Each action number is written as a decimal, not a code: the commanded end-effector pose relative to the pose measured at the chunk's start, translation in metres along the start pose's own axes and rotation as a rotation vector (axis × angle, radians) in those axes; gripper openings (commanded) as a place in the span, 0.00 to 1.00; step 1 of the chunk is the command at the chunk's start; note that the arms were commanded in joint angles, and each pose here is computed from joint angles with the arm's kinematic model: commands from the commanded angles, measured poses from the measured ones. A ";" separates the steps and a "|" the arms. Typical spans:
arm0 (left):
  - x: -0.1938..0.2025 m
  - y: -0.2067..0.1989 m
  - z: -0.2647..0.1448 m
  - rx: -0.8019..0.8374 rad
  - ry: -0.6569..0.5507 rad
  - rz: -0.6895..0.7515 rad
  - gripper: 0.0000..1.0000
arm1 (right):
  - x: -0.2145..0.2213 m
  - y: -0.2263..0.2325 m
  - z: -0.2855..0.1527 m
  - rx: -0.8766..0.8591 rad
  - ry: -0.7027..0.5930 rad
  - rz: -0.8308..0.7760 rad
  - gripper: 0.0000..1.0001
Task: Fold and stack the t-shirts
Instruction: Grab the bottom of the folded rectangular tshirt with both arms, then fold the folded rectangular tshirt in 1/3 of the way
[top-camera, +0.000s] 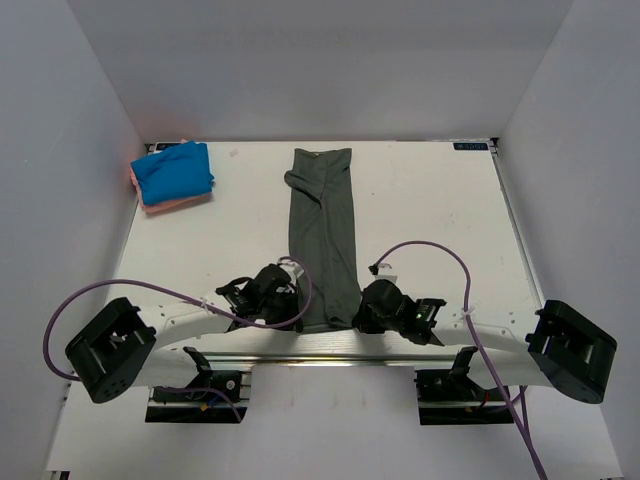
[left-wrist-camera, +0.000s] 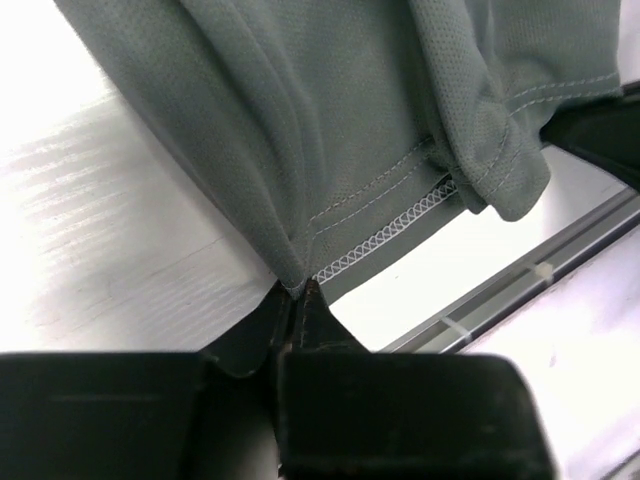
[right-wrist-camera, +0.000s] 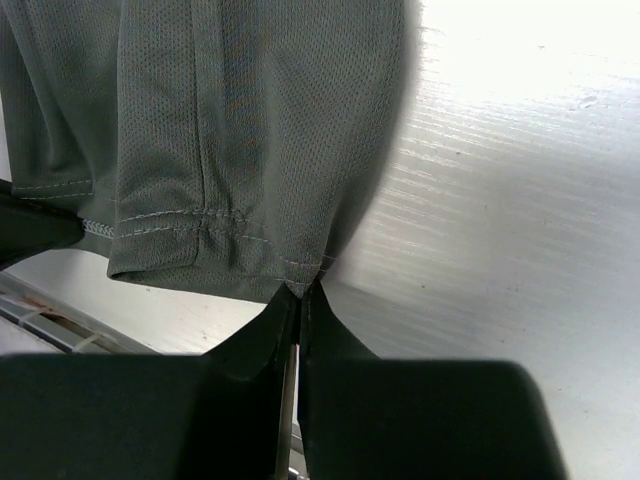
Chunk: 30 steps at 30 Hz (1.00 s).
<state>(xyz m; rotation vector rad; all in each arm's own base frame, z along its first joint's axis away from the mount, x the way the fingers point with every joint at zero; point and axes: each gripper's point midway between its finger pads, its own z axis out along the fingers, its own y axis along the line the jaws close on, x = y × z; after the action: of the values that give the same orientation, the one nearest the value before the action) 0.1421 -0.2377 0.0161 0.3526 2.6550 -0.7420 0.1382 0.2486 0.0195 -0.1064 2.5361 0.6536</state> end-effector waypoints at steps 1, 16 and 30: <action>-0.003 -0.007 -0.004 0.020 -0.003 0.020 0.00 | -0.018 0.008 0.000 -0.012 -0.072 -0.007 0.00; -0.099 -0.033 -0.042 -0.033 -0.278 0.013 0.00 | -0.099 0.039 -0.025 0.094 -0.239 -0.153 0.00; -0.190 0.003 -0.048 -0.197 -0.437 -0.107 0.00 | -0.185 0.037 -0.004 0.281 -0.318 -0.173 0.00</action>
<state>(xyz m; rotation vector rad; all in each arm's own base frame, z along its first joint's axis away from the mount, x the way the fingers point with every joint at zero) 0.2759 -0.2369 0.1115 0.0423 2.3756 -0.5171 0.2665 0.2707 0.1203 -0.1074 2.2880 0.2687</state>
